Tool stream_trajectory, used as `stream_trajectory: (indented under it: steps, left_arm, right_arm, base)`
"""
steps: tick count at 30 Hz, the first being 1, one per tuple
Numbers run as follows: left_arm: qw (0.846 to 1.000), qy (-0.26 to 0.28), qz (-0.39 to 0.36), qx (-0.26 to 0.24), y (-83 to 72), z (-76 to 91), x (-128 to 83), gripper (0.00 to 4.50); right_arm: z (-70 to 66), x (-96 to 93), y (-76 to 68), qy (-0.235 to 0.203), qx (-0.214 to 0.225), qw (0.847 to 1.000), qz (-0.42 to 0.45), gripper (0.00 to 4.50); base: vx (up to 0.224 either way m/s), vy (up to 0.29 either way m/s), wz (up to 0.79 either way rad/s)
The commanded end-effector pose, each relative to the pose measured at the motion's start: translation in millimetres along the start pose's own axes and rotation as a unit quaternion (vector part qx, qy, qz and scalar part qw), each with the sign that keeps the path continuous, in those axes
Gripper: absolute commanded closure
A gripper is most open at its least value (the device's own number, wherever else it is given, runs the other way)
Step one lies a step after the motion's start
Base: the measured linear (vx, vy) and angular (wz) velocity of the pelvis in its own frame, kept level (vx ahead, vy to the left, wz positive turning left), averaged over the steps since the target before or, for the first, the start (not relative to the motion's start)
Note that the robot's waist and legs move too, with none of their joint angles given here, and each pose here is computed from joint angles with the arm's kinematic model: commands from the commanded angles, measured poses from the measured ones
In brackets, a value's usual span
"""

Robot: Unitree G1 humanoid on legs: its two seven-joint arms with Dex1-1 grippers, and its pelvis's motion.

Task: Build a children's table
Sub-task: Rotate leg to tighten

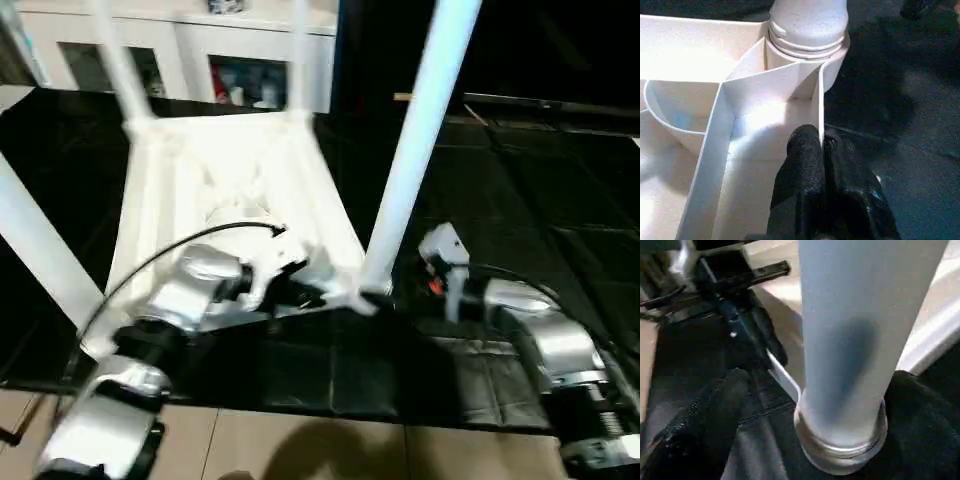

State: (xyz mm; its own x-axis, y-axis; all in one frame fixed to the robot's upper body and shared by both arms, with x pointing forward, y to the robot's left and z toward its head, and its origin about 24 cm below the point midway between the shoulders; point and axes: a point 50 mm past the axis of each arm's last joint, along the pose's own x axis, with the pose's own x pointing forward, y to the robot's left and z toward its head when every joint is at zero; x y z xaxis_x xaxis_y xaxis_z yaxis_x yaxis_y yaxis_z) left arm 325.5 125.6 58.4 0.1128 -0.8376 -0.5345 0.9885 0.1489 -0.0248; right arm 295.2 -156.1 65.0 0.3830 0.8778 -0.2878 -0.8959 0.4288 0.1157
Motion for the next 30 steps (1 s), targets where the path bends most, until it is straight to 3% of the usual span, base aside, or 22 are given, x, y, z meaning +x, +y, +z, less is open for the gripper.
stream_trajectory:
  steps: [1, 4, 12, 30]
  left_arm:
    - [0.998, -0.001, -0.052, 0.032, -8.3, 4.9, 6.5, 4.50]
    - [0.993, 0.015, -0.104, 0.051, -16.5, -1.1, 2.8, 4.50]
    - [0.986, 0.034, -0.146, 0.077, -24.9, -4.9, 1.6, 4.50]
    - [0.982, 0.045, -0.158, 0.095, -29.0, -7.0, 0.2, 4.50]
  right_arm:
    - [3.8, -6.8, 2.2, 0.002, -0.010, 0.999, 0.039, 0.02]
    - [5.7, -18.9, 5.6, 0.021, -0.014, 0.992, 0.122, 0.02]
    - [4.2, -17.6, 2.7, 0.048, -0.028, 0.985, 0.164, 0.02]
    - [3.0, -8.5, 1.8, 0.051, -0.036, 0.978, 0.201, 1.60]
  base:
    - [0.000, 0.000, 0.00]
    - [0.000, 0.000, 0.00]
    - [0.000, 0.000, 0.00]
    - [0.000, 0.000, 0.00]
